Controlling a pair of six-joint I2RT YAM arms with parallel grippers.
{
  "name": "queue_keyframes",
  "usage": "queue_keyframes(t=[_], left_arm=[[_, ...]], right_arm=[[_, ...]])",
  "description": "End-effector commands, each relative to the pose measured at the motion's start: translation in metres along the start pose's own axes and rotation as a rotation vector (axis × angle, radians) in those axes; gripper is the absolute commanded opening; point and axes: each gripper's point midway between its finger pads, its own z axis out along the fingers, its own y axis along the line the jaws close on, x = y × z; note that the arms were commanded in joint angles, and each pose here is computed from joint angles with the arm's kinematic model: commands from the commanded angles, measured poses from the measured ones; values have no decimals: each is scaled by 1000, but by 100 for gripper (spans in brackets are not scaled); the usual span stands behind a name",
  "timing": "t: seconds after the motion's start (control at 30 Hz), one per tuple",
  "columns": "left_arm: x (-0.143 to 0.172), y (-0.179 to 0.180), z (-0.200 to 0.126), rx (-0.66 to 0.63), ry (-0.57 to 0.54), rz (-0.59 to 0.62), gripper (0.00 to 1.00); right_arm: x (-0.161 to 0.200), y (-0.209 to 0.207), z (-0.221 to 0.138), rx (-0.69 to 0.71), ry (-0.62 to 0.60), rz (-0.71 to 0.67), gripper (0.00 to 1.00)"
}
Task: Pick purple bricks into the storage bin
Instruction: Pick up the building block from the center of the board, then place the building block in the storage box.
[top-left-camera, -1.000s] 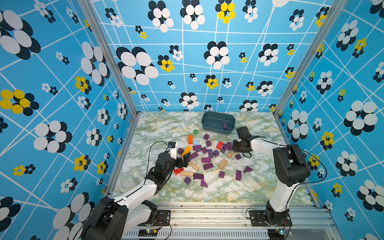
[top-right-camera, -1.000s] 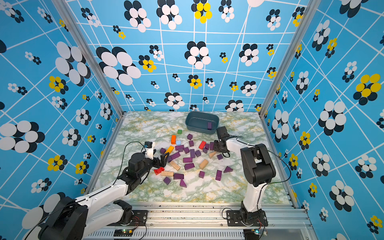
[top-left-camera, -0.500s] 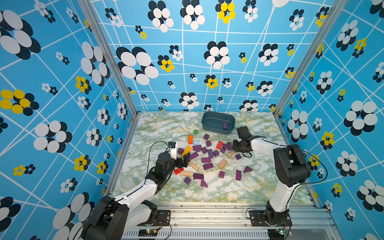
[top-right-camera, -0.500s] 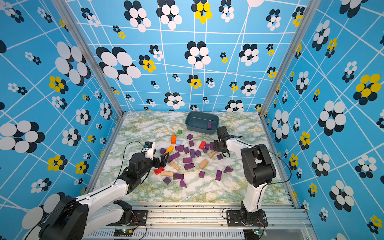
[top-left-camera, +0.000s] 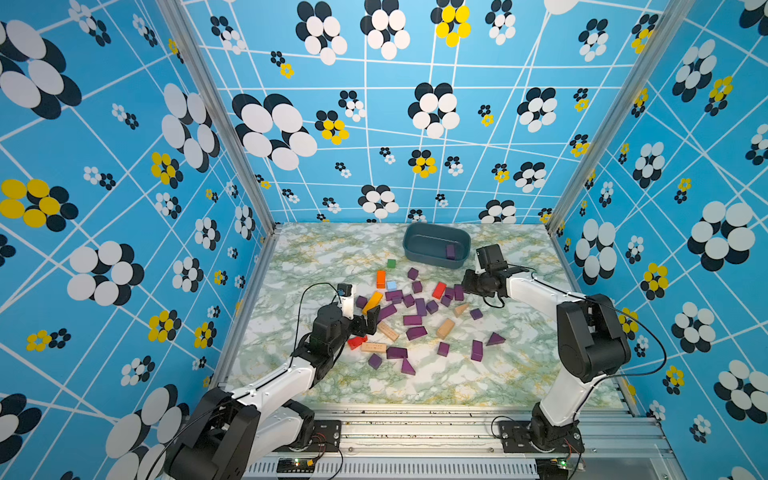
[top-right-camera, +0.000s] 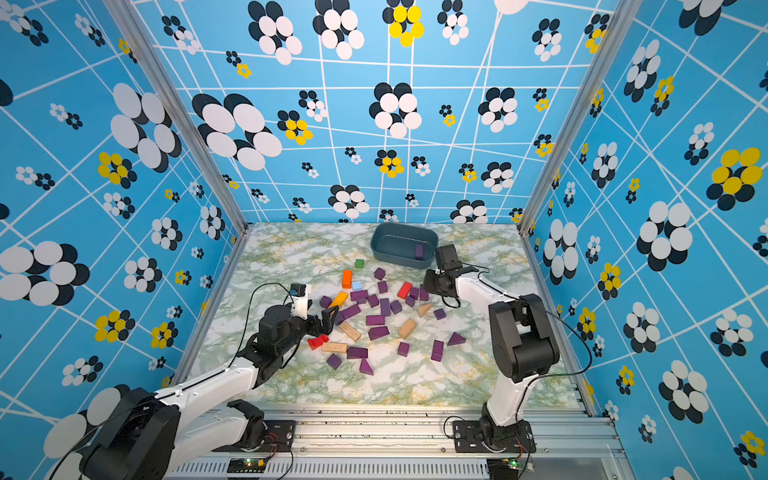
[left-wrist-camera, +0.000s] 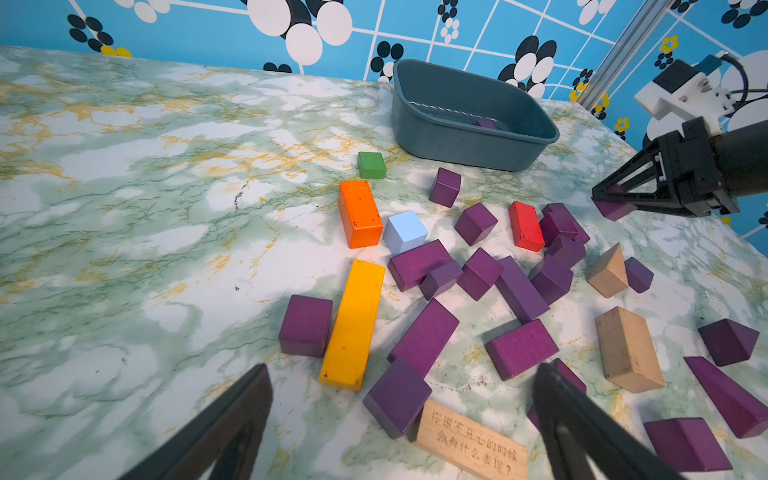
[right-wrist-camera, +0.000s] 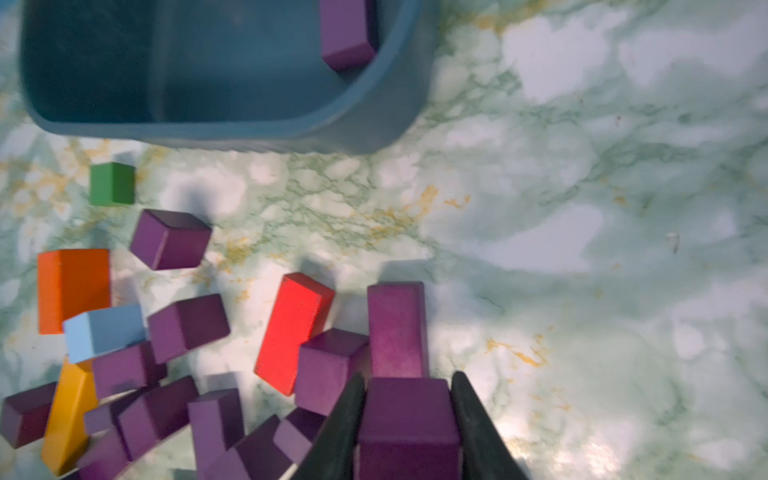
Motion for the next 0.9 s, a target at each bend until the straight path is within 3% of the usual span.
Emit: queue_keyframes(t=[0.0, 0.23, 0.53, 0.57, 0.7, 0.8, 0.87], left_arm=[[-1, 5, -1, -21, -10, -11, 99], [1, 6, 1, -23, -6, -12, 100], [1, 6, 1, -21, -4, -9, 100], [1, 6, 1, -21, -5, -8, 99], [1, 6, 0, -24, -7, -5, 99], [1, 6, 0, -25, -6, -1, 99], [1, 7, 0, -30, -6, 2, 100]], right_arm=[[-33, 26, -12, -89, -86, 29, 23], [-79, 53, -9, -155, -161, 29, 22], [-128, 58, 14, -166, -202, 80, 22], [-135, 61, 14, -185, -212, 83, 24], [-147, 70, 15, -252, -239, 72, 63], [-152, 71, 7, -269, -267, 56, 72], [-152, 69, -1, -267, -277, 41, 72]])
